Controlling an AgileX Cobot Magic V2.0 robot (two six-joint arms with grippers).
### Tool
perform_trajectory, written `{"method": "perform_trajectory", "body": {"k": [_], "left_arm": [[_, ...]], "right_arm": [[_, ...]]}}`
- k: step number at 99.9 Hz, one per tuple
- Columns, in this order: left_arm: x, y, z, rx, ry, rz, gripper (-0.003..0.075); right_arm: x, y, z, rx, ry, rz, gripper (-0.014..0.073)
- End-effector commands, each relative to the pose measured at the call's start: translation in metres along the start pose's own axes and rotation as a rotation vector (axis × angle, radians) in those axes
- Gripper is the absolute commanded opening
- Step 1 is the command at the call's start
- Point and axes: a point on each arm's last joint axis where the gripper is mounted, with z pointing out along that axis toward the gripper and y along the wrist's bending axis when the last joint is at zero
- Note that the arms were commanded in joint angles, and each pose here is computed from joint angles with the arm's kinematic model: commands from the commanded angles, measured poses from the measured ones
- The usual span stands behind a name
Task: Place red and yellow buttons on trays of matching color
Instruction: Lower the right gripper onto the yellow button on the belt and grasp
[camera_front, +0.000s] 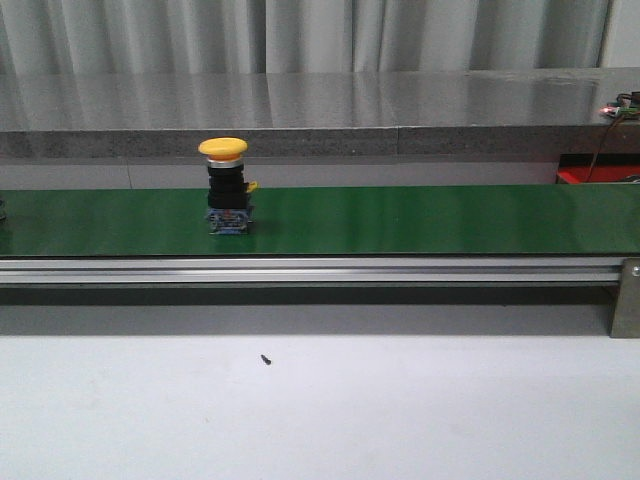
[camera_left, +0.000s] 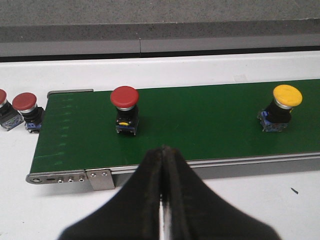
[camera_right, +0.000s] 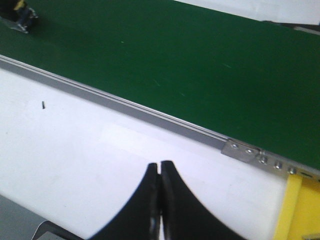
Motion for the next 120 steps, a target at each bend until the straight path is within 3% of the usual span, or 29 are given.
{"method": "perform_trajectory", "body": {"k": [1, 11, 28, 37, 67, 84, 101, 120], "left_arm": [[-0.012, -0.003, -0.01, -0.002, -0.11, -0.007, -0.002], [-0.012, -0.003, -0.012, -0.002, -0.116, -0.005, -0.002], [-0.012, -0.003, -0.012, -0.002, -0.116, -0.005, -0.002], [-0.012, -0.003, -0.012, -0.002, -0.116, -0.005, -0.002], [-0.012, -0.003, -0.012, -0.002, -0.116, -0.005, -0.002], [-0.012, -0.003, -0.012, -0.002, -0.116, -0.005, -0.002], [-0.012, -0.003, -0.012, -0.002, -0.116, -0.005, -0.002], [-0.012, -0.003, -0.012, -0.002, -0.116, -0.005, -0.002]], "right_arm": [[-0.025, 0.008, -0.002, -0.024, -0.05, -0.041, -0.0027], [-0.042, 0.016, 0.008, -0.06, -0.022, -0.076, 0.0108], [-0.071, 0.027, 0.028, -0.1, 0.0, -0.12, 0.0509], [-0.087, 0.033, 0.04, -0.118, 0.008, -0.137, 0.0622], [-0.123, 0.06, 0.087, -0.182, 0.082, -0.235, 0.0632], [-0.131, 0.072, 0.115, -0.23, 0.172, -0.362, 0.0632], [-0.135, 0.073, 0.141, -0.251, 0.214, -0.472, 0.0632], [-0.132, 0.071, 0.167, -0.244, 0.224, -0.504, 0.0632]]}}
